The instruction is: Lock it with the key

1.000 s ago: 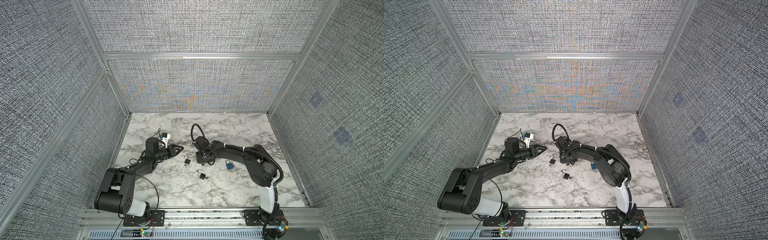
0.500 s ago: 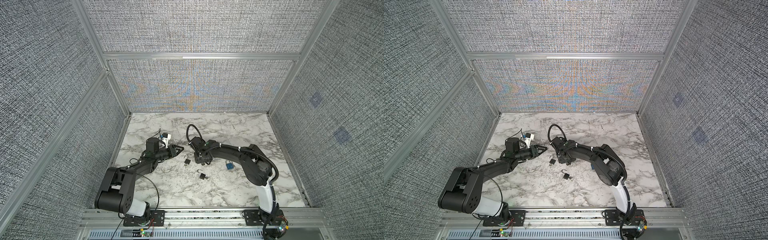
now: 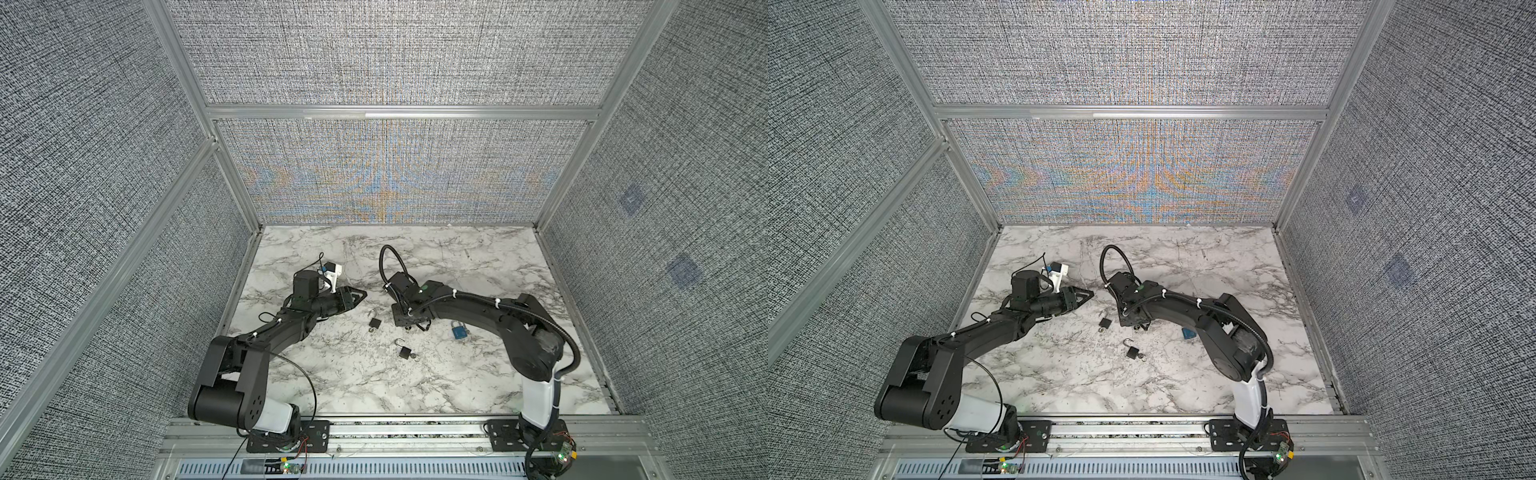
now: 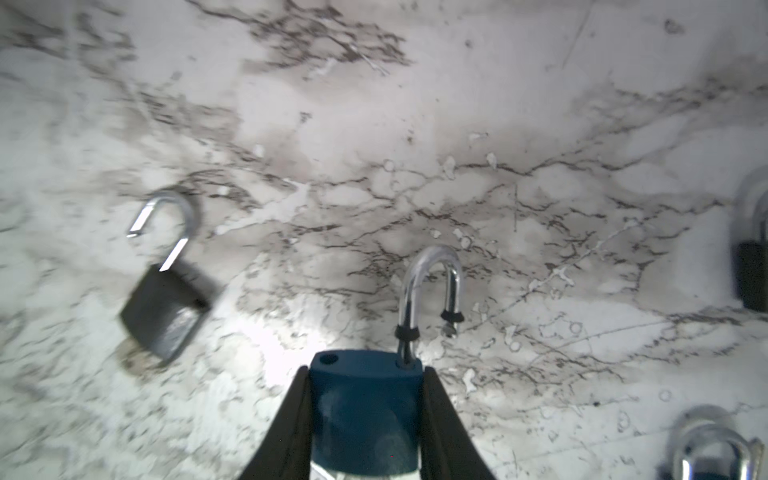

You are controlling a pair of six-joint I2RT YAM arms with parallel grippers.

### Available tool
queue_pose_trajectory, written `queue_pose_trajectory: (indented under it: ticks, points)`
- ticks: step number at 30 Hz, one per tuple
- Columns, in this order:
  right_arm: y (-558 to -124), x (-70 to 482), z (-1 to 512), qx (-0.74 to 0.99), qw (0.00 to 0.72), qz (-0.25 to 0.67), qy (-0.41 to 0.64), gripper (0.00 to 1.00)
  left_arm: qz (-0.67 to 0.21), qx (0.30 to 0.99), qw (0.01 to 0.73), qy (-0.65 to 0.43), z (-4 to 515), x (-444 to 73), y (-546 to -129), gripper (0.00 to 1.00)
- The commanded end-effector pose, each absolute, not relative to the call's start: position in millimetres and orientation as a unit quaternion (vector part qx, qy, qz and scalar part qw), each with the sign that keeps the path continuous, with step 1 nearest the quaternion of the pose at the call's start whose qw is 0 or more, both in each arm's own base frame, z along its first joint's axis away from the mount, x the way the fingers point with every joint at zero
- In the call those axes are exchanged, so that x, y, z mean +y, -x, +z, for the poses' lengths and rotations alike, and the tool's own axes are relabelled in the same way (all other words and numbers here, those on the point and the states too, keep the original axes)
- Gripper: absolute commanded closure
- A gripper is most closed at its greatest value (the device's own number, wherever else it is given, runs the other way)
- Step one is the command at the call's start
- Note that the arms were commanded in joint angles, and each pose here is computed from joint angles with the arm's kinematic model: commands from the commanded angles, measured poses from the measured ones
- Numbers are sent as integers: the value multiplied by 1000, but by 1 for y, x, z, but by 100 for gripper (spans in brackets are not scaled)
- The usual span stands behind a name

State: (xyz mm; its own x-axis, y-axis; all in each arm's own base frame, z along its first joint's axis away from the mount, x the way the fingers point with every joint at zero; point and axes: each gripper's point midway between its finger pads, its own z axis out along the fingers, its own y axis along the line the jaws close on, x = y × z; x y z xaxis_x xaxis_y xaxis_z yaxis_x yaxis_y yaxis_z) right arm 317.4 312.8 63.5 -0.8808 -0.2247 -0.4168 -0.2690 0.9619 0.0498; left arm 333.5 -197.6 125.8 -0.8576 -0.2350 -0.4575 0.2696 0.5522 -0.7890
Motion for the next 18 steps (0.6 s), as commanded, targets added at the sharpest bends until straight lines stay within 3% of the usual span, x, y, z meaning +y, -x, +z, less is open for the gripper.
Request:
queue_pose_trajectory:
  ticks: [1, 18]
  points:
    - [-313, 333, 86, 951, 233, 99, 176, 73, -471, 843, 258, -29, 124, -204, -331, 56]
    - [-279, 340, 146, 910, 301, 131, 252, 73, -542, 808, 185, -138, 139, -275, -303, 56]
